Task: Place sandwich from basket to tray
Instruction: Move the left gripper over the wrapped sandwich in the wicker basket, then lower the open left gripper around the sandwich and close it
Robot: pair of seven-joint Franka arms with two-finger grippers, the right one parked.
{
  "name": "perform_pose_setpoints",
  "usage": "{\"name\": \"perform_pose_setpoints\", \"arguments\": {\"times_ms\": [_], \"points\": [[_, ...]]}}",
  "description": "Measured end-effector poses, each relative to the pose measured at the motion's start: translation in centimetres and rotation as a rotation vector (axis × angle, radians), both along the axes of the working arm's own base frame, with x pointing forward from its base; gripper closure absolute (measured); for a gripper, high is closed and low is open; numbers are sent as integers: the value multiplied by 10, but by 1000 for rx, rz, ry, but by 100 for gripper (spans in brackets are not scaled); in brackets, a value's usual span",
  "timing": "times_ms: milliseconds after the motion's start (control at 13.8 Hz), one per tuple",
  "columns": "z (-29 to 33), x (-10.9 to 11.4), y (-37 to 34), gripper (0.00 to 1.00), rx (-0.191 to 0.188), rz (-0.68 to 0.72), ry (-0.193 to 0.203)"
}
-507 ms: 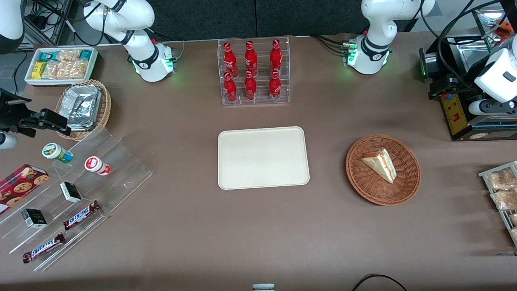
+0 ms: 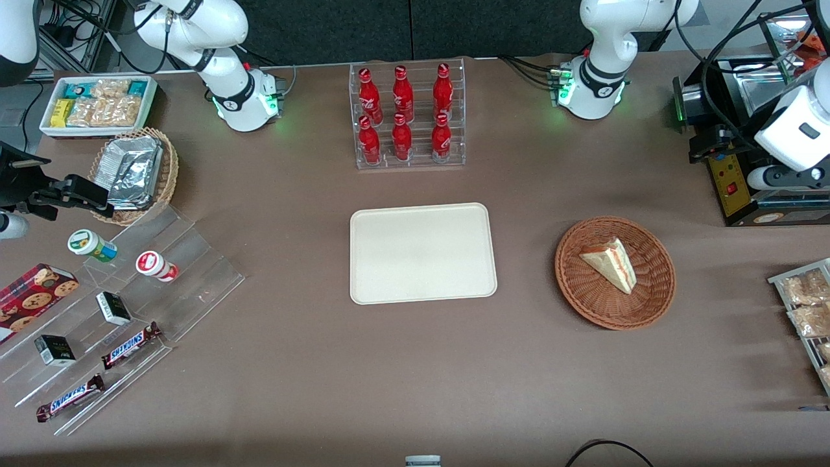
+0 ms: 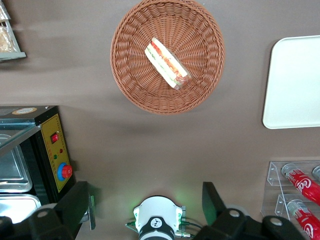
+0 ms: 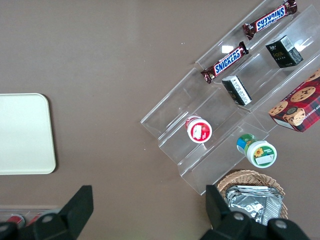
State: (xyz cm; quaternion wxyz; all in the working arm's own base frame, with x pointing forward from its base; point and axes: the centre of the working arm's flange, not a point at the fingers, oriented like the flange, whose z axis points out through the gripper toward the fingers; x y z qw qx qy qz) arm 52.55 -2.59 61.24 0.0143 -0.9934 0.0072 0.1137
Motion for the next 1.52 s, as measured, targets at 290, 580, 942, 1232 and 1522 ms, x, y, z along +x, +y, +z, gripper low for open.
{"name": "perform_pose_setpoints", "arguments": {"times_ms": [290, 580, 942, 1232, 1522], "points": [[-79, 18, 0, 0, 6, 30, -4], [-171, 17, -6, 0, 15, 219, -82], [-241, 0, -38, 0, 26, 490, -207], [-265, -9, -47, 0, 15, 551, -250], [-290, -17, -51, 0, 16, 543, -245]]}}
